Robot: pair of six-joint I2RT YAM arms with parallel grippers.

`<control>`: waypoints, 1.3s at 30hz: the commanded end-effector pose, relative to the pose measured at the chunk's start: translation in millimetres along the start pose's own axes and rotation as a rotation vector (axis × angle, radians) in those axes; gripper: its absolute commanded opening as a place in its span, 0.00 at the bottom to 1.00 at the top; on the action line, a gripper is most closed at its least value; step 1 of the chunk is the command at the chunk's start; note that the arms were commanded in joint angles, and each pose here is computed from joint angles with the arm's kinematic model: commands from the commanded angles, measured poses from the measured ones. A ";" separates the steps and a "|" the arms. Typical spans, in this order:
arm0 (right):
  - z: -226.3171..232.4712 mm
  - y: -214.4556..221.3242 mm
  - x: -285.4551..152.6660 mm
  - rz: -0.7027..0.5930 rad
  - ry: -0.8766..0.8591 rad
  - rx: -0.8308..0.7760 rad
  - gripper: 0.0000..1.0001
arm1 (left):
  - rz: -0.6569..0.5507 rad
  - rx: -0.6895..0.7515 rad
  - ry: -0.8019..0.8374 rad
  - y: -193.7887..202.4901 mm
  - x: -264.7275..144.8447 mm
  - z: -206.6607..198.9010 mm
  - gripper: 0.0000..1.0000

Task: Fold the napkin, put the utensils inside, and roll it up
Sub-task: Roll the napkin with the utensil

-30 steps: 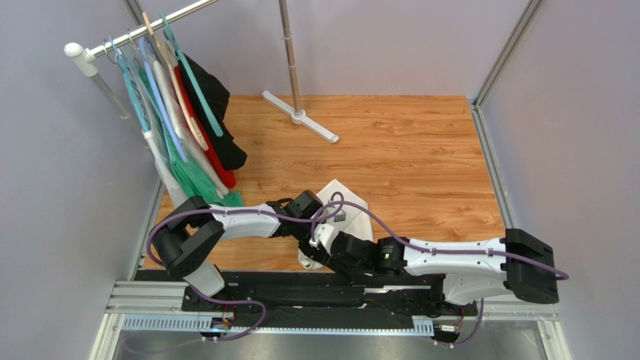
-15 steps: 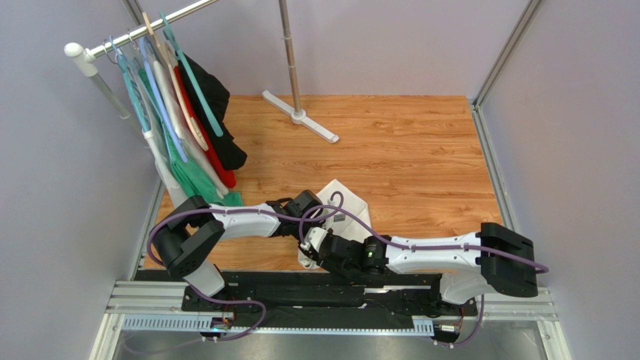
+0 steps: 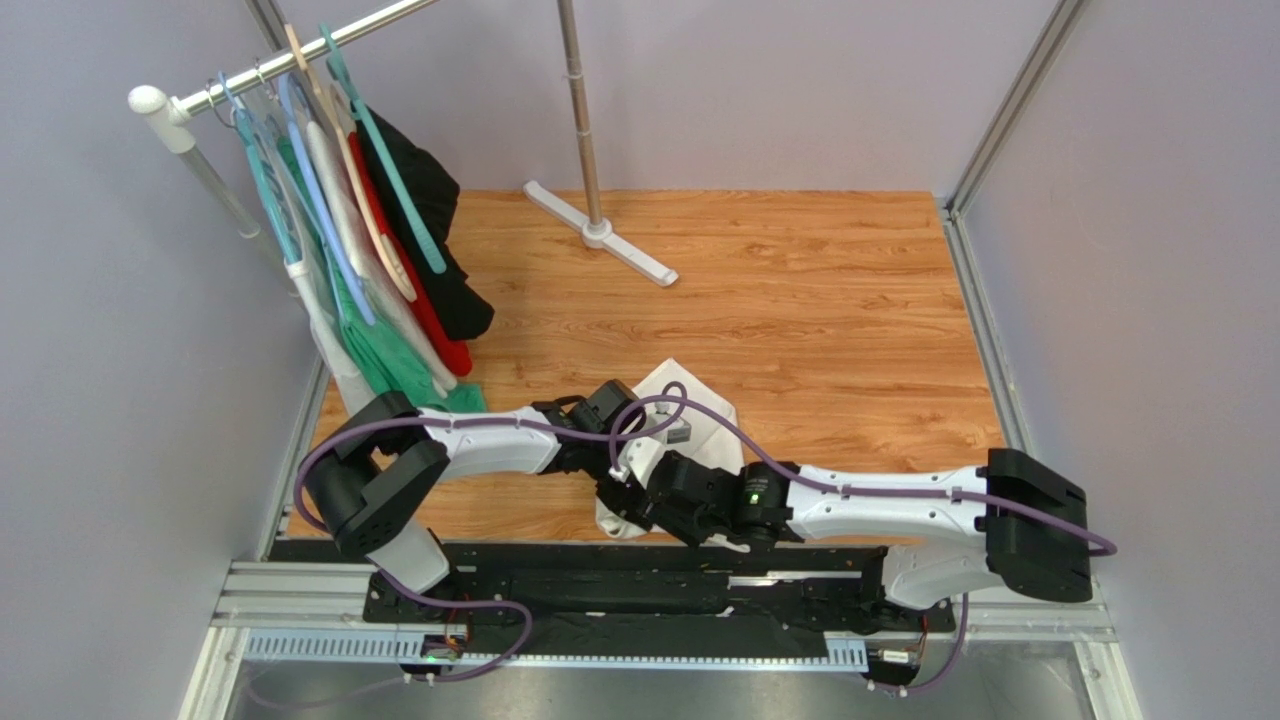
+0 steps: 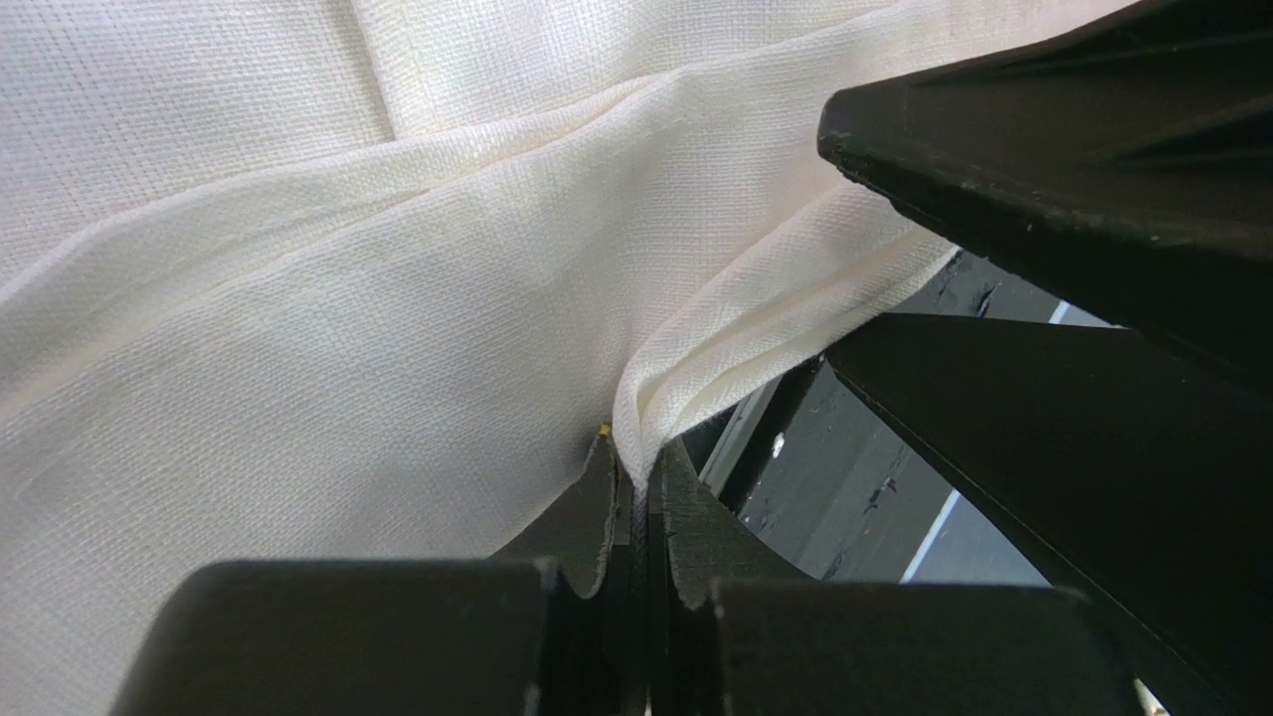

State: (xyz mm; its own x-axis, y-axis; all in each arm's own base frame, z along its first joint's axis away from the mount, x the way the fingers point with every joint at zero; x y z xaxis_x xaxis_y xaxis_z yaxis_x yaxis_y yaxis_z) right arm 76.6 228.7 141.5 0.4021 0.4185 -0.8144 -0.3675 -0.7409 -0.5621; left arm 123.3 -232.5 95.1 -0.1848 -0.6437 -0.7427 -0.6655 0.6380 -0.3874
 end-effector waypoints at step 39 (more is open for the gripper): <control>-22.5 -0.7 8.2 0.116 -0.235 0.239 0.00 | -0.260 -0.030 -0.087 -23.8 -52.4 4.3 0.52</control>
State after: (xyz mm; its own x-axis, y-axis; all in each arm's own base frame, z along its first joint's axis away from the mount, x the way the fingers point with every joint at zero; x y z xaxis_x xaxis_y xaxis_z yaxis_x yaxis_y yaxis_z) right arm 96.8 230.3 140.3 0.2120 0.4907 -0.8451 -0.5294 -0.6692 -0.5214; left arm 142.0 -213.9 116.3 -0.0374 -0.6773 -0.7348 -0.7321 0.5190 -0.4411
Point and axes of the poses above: each gripper's point midway between its finger pads, its own x axis out along the fingers, its own z axis along the line the jaws close on, y = z × x, the point moved 10 cm from there along -x, back along the fingers, and after that the axes turned 2 degrees about x, right-handed, at the moved point
